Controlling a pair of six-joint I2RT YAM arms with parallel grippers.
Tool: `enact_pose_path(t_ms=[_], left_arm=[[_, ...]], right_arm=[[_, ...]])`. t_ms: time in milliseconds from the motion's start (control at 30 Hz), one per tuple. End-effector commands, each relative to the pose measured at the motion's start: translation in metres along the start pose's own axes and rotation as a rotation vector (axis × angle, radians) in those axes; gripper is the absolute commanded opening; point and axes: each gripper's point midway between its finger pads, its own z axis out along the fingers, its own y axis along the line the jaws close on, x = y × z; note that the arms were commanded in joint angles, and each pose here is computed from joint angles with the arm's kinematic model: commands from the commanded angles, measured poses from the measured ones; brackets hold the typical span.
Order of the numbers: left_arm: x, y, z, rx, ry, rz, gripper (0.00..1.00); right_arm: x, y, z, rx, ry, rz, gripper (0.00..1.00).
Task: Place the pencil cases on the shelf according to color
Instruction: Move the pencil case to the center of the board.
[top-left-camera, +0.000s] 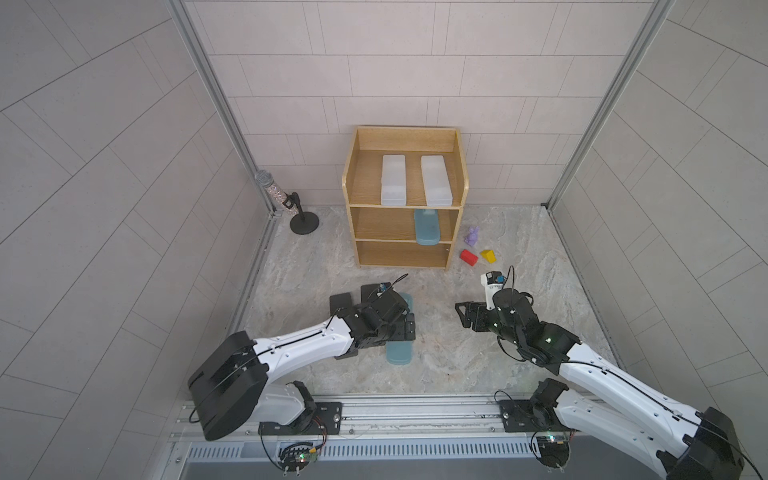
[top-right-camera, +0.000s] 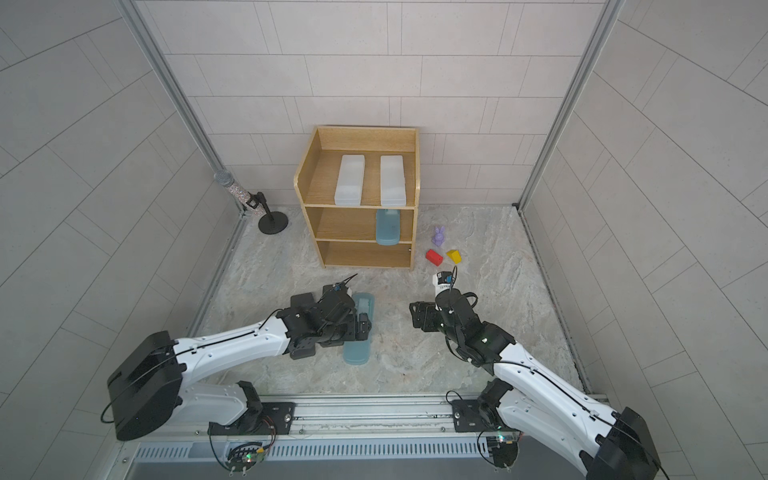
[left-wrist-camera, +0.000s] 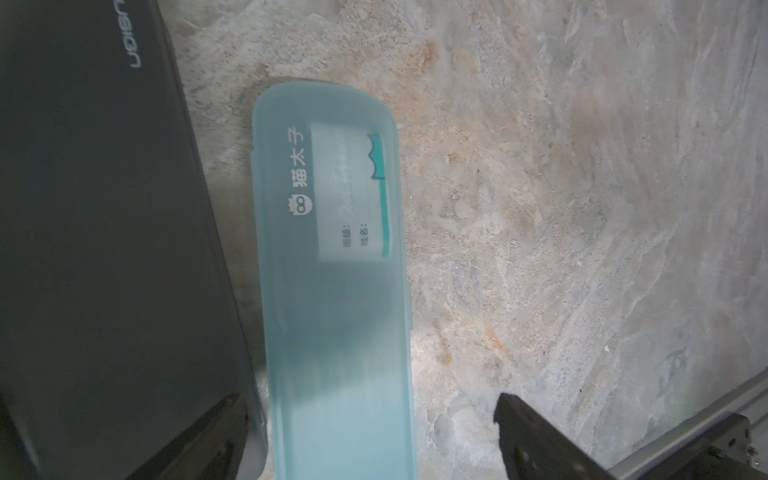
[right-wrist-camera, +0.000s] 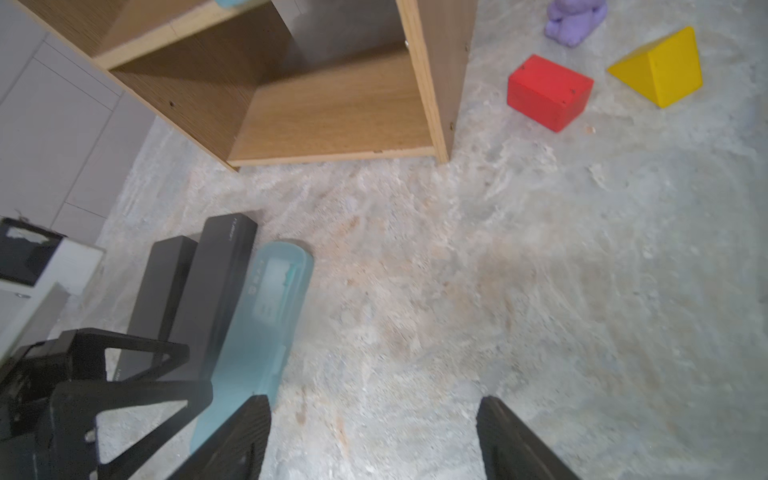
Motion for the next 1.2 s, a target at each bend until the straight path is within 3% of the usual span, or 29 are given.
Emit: enact_pose_path(t_ms=[0,233,433,767,1167], left_arm=[[-0.006,0.012,0.011,-0.060,-0.058,-0.049,1.00],[-0.002,0.028,0.016,-0.105,-0.080,-0.075,1.00],[0.006,0.016,0.034,-0.082,-0.016,-0.062,1.00],[0.015,0.019,0.049,-0.152,0.030,-0.080,1.00],[0.003,-0.057,0.048,0.055,0.013,-0.070,1.00]], right_arm=[[0.015,-0.013,-0.005,0.033,0.020,0.009,0.83],[0.030,-0.025,-0.010,0.043,0.033,0.017,0.85],[0.036,-0.026,-0.008,0.039,0.046,0.025,0.85],[0.037,-0.029,-0.014,0.048,0.043,0.014,0.86],[0.038,-0.033,-0.021,0.075,0.065,0.012,0.92]])
